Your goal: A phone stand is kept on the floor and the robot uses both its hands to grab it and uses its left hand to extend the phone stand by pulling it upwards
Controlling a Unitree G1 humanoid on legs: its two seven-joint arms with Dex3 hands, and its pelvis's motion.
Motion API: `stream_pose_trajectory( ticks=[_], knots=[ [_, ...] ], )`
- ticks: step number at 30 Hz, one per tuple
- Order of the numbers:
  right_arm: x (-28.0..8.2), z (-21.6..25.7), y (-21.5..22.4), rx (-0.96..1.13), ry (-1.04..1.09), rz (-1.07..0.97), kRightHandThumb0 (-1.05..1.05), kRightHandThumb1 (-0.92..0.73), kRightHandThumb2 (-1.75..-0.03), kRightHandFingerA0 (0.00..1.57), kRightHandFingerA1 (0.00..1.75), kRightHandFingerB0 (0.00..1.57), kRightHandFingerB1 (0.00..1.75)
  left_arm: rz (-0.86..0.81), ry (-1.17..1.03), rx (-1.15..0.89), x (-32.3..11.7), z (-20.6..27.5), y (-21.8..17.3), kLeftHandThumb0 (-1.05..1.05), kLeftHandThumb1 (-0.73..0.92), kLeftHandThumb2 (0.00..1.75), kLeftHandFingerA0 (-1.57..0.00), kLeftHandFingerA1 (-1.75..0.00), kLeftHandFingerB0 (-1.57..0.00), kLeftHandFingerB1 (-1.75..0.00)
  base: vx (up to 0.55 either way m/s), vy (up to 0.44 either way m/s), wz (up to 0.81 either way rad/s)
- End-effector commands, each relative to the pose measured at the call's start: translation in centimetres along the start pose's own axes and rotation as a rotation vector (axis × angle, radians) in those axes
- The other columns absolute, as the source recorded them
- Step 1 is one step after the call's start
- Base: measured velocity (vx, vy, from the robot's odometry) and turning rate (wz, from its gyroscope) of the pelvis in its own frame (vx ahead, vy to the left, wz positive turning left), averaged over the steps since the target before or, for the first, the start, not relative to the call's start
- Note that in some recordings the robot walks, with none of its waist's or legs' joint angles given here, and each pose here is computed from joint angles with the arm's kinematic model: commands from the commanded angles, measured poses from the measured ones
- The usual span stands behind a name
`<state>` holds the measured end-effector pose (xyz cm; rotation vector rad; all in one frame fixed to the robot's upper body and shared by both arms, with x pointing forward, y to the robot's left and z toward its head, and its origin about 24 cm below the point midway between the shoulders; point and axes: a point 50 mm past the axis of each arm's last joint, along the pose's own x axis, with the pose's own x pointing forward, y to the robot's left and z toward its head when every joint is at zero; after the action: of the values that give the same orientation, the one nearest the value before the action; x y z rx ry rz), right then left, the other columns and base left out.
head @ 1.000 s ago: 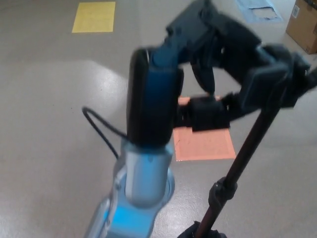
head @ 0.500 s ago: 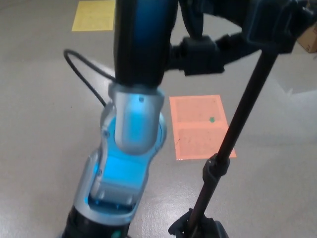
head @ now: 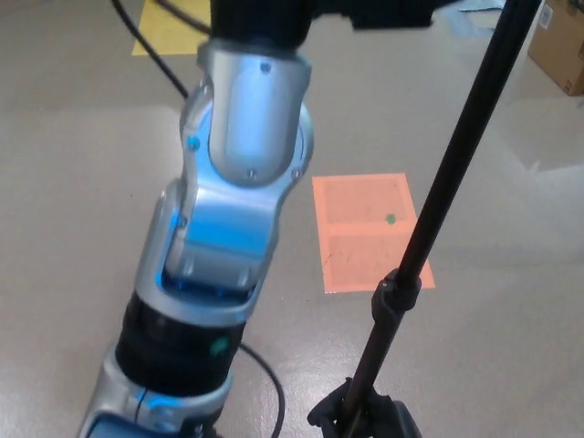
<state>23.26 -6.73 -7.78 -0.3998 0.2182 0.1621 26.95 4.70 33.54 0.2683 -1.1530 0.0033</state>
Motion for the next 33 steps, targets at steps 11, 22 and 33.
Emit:
stream_pose_trajectory(
  ticks=[11, 22, 33],
  knots=[
    [-2.5, -3.1, 1.6, 0.032, 0.196, 0.021, -0.15, -0.75, -0.88, 1.32, 1.75, 1.31, 1.75, 0.224, -0.14, -0.133, 0.1, 3.8, 3.7, -0.21, 0.64, 0.58, -0.95, -1.75, -0.72, -1.75, 0.0, 0.0, 0.0],
    [-2.4, -3.1, 1.2, 0.049, 0.194, -0.002, -0.17, -0.76, -0.92, 1.35, 1.75, 1.35, 1.75, 0.16, 0.308, -0.127, -14.4, -1.7, 1.9, -0.14, 0.67, 0.57, -0.9, -1.75, -0.69, -1.75, 0.0, 0.0, 0.0],
    [-1.8, -2.6, 0.8, 0.012, 0.164, -0.003, -0.18, -0.78, -0.9, 1.33, 1.75, 1.29, 1.75, 0.156, 0.631, -0.077, -24.6, -3.1, 2.3, -0.24, 0.47, 0.83, -1.22, -1.43, -0.96, -1.29, 0.0, 0.0, 0.0]
  ],
)
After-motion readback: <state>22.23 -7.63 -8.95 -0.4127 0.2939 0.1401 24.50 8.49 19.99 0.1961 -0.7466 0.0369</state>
